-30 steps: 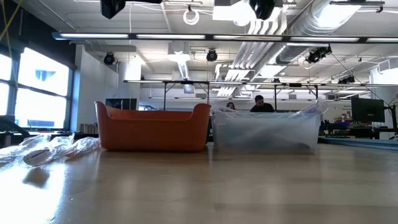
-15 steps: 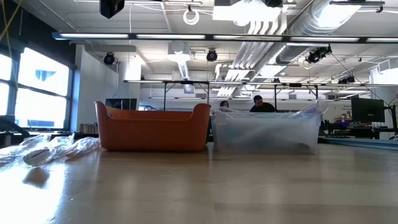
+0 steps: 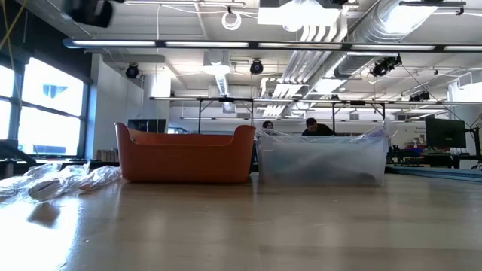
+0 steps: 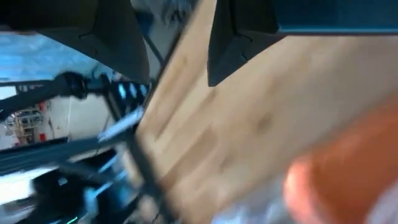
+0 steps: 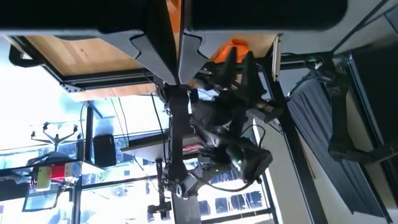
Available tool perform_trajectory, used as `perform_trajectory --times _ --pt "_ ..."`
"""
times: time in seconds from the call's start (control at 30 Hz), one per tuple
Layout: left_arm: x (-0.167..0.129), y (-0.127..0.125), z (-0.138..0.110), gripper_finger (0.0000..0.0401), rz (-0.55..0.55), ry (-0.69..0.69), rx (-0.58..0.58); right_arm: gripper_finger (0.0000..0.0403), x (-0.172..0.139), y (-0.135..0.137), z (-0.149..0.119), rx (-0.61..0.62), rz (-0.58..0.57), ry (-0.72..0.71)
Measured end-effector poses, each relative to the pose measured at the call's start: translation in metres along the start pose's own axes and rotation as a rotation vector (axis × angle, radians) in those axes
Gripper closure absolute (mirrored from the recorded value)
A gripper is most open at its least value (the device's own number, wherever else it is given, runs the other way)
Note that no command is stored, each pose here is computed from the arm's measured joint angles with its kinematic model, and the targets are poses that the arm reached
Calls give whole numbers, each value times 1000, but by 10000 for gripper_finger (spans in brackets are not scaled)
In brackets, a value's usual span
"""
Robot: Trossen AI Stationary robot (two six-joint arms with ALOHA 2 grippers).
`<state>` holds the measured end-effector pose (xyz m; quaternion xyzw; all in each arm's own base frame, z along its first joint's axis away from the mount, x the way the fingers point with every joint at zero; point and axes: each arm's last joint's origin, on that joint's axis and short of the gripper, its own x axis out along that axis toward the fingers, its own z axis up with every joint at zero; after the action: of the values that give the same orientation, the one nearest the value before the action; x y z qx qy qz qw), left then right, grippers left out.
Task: Pick & Place Toothbrushes
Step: Put the purple toothbrush into the transparent bin
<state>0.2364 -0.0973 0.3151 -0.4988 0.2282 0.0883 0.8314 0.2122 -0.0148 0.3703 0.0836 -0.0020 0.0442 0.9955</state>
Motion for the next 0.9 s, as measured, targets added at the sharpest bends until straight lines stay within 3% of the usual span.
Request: perform_trajectory --times 0.13,0.3,0.67,0.9 --pt "-5 9 -19 259 111 145 -199 394 0 0 0 -16 0 3" --pt "-12 17 -38 279 249 180 -331 394 0 0 0 -38 0 4" --pt "-8 46 -58 290 621 154 -524 394 0 0 -2 -63 -3 21" --pt "0 51 -63 290 690 140 -541 394 0 -1 -5 -57 -7 46"
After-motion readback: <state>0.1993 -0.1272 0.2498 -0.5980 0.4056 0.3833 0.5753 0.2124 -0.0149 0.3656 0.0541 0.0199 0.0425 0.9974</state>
